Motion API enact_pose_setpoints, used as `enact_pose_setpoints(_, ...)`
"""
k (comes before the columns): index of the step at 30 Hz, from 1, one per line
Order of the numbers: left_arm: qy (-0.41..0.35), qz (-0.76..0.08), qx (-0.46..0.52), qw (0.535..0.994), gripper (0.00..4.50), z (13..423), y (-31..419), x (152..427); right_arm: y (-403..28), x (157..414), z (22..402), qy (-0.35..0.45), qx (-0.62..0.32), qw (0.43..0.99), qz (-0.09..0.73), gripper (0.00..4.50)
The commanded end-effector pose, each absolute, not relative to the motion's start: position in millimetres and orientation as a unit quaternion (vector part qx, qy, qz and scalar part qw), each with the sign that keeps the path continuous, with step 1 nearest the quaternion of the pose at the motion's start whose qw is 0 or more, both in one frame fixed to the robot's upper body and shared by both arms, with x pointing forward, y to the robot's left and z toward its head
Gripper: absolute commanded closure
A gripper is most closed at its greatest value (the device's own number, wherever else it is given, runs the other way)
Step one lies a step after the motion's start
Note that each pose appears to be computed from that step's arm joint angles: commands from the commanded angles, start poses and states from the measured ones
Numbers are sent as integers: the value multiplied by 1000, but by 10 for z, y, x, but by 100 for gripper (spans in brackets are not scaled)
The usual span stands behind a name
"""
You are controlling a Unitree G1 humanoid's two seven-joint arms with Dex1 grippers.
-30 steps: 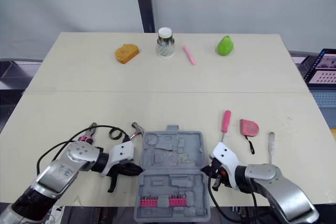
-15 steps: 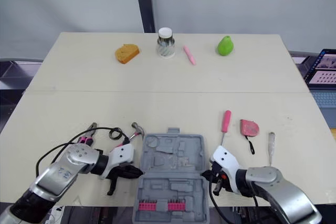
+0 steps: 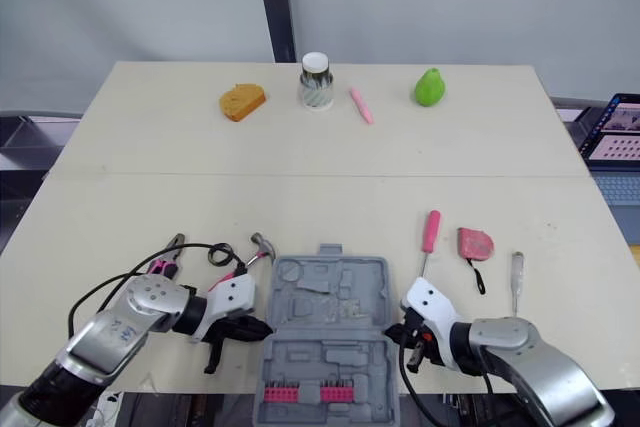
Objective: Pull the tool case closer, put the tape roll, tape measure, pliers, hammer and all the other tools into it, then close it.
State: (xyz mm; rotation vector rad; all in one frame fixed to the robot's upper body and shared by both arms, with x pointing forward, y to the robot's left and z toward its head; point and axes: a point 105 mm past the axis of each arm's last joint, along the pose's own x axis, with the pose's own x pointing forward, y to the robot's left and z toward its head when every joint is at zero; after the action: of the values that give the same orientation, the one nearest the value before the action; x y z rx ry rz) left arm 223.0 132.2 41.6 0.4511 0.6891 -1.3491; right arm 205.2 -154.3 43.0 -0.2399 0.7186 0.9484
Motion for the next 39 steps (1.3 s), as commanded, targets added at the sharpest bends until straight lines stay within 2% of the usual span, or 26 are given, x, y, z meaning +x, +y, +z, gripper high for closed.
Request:
enact_pose_setpoints(1, 293, -596, 207, 718, 450, 542, 1386, 2294, -1604, 2062, 520, 324, -115, 827, 445, 447)
enact_pose_setpoints(8, 287, -574, 189, 743, 450, 668, 1511, 2367, -1721, 2084, 570, 319, -104, 836, 434, 447)
enact_pose_setpoints(10, 277, -559, 164, 765, 450, 809, 1575, 2401, -1804, 2130, 701, 293, -87, 853, 424, 447)
enact_pose_setpoints(16, 254, -448, 84, 853, 450, 1179, 2198, 2534, -2564, 2166, 1091, 243, -38, 908, 339, 447)
enact_pose_setpoints(17, 252, -421, 71, 868, 424, 1209, 2353, 2543, -2734, 2156, 1133, 240, -35, 917, 316, 450)
enact_pose_setpoints(19, 243, -357, 50, 901, 363, 1264, 2716, 2559, -3080, 2126, 1209, 231, -18, 935, 268, 395)
enact_pose_setpoints(21, 240, -304, 44, 921, 267, 1270, 3023, 2531, -3365, 2116, 1248, 220, -14, 950, 223, 321)
enact_pose_setpoints(26, 248, -197, 58, 947, 14, 1187, 3652, 2416, -3864, 2072, 1241, 203, -12, 968, 145, 71)
enact_pose_setpoints(27, 249, -178, 60, 950, 0, 1164, 3758, 2392, -3951, 2063, 1229, 202, -13, 971, 131, 22)
enact_pose_setpoints(28, 248, -163, 60, 953, 0, 1146, 3844, 2369, -4022, 2052, 1218, 200, -10, 972, 120, 4)
enact_pose_setpoints(32, 252, -125, 53, 958, 0, 1079, 4061, 2265, -4200, 2033, 1197, 197, -17, 976, 95, 4)
enact_pose_setpoints(39, 257, -125, 64, 956, 0, 1059, 4101, 2258, -4145, 2090, 1178, 192, -22, 976, 103, 4)
